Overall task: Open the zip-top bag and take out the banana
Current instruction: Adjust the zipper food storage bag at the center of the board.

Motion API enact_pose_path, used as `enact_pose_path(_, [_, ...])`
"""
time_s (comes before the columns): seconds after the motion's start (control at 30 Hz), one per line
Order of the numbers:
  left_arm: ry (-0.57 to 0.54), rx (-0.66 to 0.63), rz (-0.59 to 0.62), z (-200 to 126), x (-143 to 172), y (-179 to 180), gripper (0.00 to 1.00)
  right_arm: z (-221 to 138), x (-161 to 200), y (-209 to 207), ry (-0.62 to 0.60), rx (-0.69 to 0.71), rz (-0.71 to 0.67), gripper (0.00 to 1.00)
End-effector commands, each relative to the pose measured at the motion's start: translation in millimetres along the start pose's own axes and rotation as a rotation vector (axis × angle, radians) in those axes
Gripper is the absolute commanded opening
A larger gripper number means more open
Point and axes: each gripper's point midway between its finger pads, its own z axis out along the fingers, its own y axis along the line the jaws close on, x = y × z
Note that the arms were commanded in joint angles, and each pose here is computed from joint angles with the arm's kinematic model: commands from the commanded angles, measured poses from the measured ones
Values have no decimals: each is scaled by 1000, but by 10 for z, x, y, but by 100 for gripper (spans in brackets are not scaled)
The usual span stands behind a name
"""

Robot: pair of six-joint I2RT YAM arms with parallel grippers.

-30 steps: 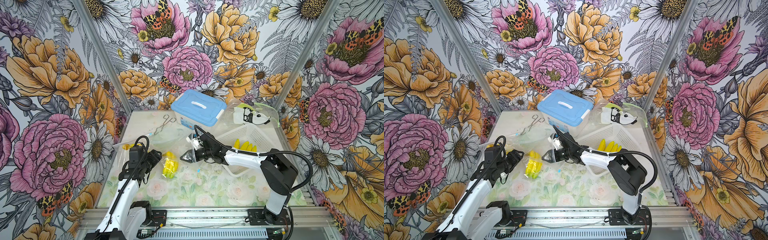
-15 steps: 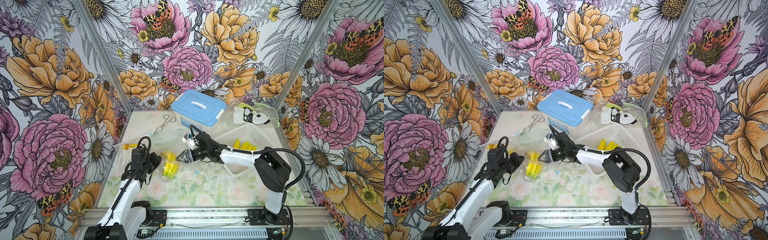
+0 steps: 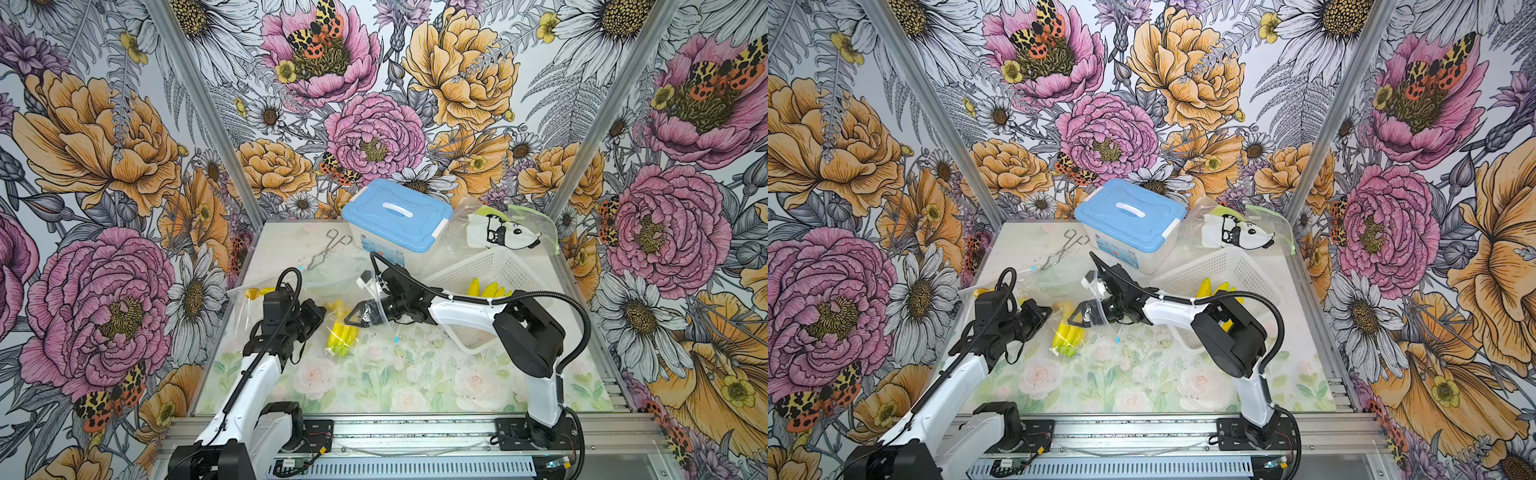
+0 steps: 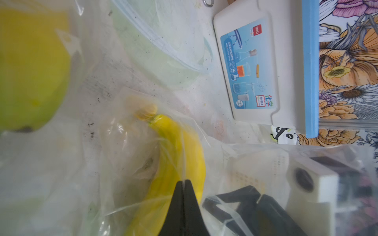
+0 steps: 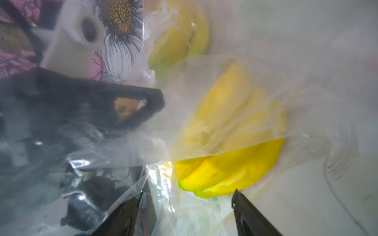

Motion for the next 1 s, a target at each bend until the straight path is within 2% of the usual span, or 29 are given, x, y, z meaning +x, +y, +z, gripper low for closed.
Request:
enact_pose_path(0.0, [-35, 124, 29, -206, -158, -468, 0, 43, -36, -31, -18, 10, 15, 76])
enact_pose_path(0.1, [-24, 163, 18, -287, -144, -633, 0, 22, -123, 20, -56, -19, 16, 76])
enact_pose_path(0.23, [-4, 207, 61, -408, -21, -953, 0, -40, -213, 69, -102, -36, 19, 77])
enact_pose_path(0.33, [24, 213, 120, -413, 114, -1130, 0, -75, -237, 98, -127, -48, 27, 84])
enact_pose_path(0.37, [35, 188, 160, -374, 176, -1109, 0, -89, -254, 106, -139, -55, 31, 89])
enact_pose_path(0.4, [58, 157, 156, -330, 219, -1033, 0, -96, -263, 121, -149, -60, 36, 96])
enact_pose_path(0.43, [78, 160, 126, -303, 241, -1004, 0, -105, -276, 124, -157, -64, 44, 100])
enact_pose_path(0.7, [-24, 190, 83, -592, -66, -1041, 0, -219, -272, 145, -211, -87, 72, 100])
enact_pose_path(0.8, [-67, 199, 48, -691, -179, -1039, 0, -344, -340, 155, -283, -109, 79, 99])
enact_pose_path(0.87, [-51, 195, 34, -672, -149, -1005, 0, -434, -419, 199, -339, -154, 96, 99])
enact_pose_path(0.97, [-35, 186, -1, -631, -72, -914, 0, -432, -428, 291, -334, -207, 93, 100])
